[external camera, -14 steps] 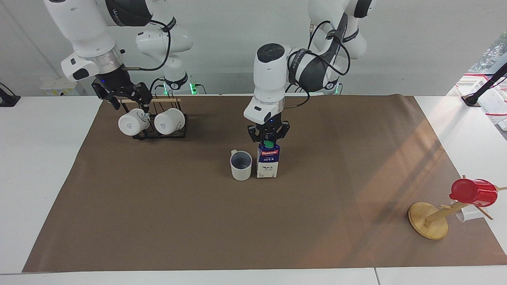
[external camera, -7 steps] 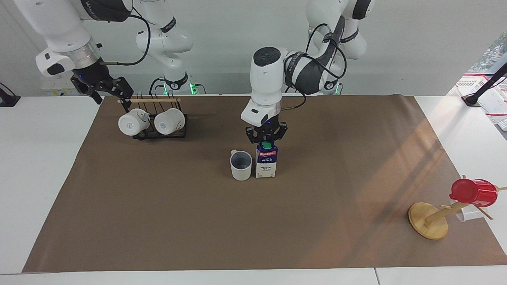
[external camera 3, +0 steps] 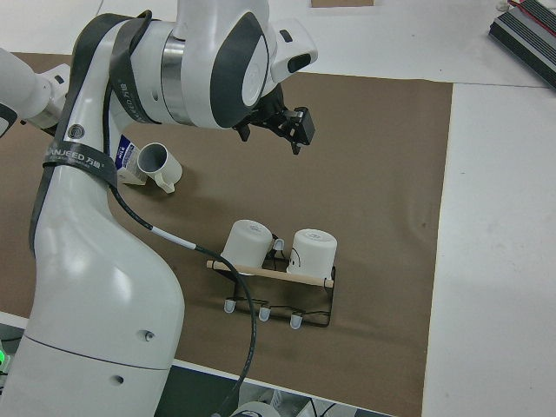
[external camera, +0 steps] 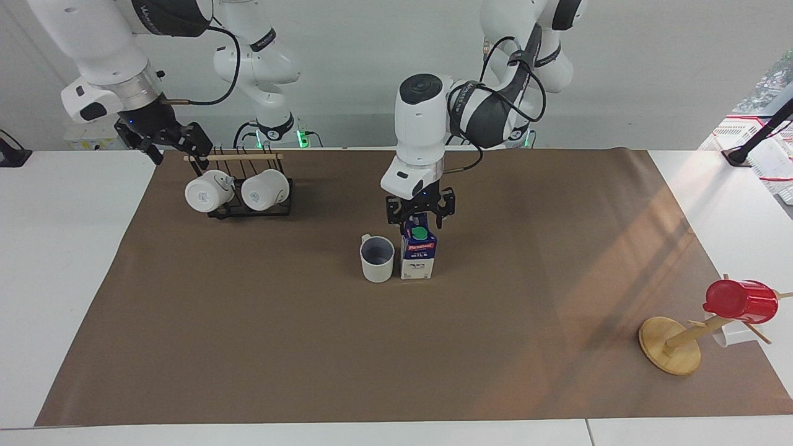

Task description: Place cup and milk on table

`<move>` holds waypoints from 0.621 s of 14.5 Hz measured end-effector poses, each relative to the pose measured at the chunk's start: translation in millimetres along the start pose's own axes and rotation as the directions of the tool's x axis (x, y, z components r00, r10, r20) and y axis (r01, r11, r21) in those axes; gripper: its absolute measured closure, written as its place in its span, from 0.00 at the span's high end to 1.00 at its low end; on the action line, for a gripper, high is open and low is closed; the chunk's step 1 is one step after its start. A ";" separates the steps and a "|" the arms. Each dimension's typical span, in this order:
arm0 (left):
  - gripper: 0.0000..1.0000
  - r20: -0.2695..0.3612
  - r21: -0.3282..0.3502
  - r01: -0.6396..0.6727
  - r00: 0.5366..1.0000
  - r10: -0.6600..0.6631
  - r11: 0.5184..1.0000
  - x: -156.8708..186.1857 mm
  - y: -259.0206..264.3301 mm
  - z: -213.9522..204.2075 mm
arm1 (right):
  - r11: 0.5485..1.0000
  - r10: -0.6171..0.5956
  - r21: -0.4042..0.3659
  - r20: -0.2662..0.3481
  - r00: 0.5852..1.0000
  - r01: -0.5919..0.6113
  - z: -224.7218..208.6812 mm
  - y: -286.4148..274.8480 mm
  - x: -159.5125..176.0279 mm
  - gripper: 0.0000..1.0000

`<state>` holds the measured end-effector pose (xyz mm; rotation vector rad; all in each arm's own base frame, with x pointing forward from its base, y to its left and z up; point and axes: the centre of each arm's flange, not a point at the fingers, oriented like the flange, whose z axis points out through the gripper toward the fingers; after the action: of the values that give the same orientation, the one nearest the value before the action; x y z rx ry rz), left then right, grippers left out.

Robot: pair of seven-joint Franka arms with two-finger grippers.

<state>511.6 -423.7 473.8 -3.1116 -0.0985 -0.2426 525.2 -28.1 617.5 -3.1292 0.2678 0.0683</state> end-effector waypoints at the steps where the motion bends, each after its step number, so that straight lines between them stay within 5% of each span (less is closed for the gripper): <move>1: 1.00 -0.007 -0.002 0.014 1.000 -0.014 1.000 5.2 -7.9 -13.3 | 1.000 -0.004 -0.004 -0.006 1.000 0.004 -0.7 -1.7 0.5 1.00; 5: 1.00 -0.027 0.009 0.114 0.993 -0.113 0.993 29.2 -86.2 -76.9 | 1.000 -0.014 -0.025 -0.022 1.000 0.014 -1.3 -6.0 10.1 1.00; 9: 1.00 0.007 0.008 0.074 0.997 -0.074 0.997 47.3 -189.5 -89.3 | 1.000 0.007 -0.024 -0.013 1.000 -0.007 2.7 4.7 16.5 1.00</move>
<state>532.3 -233.9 572.0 -3.1044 -0.2139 -0.2317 540.6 -35.5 614.2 -3.1541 0.2801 0.0520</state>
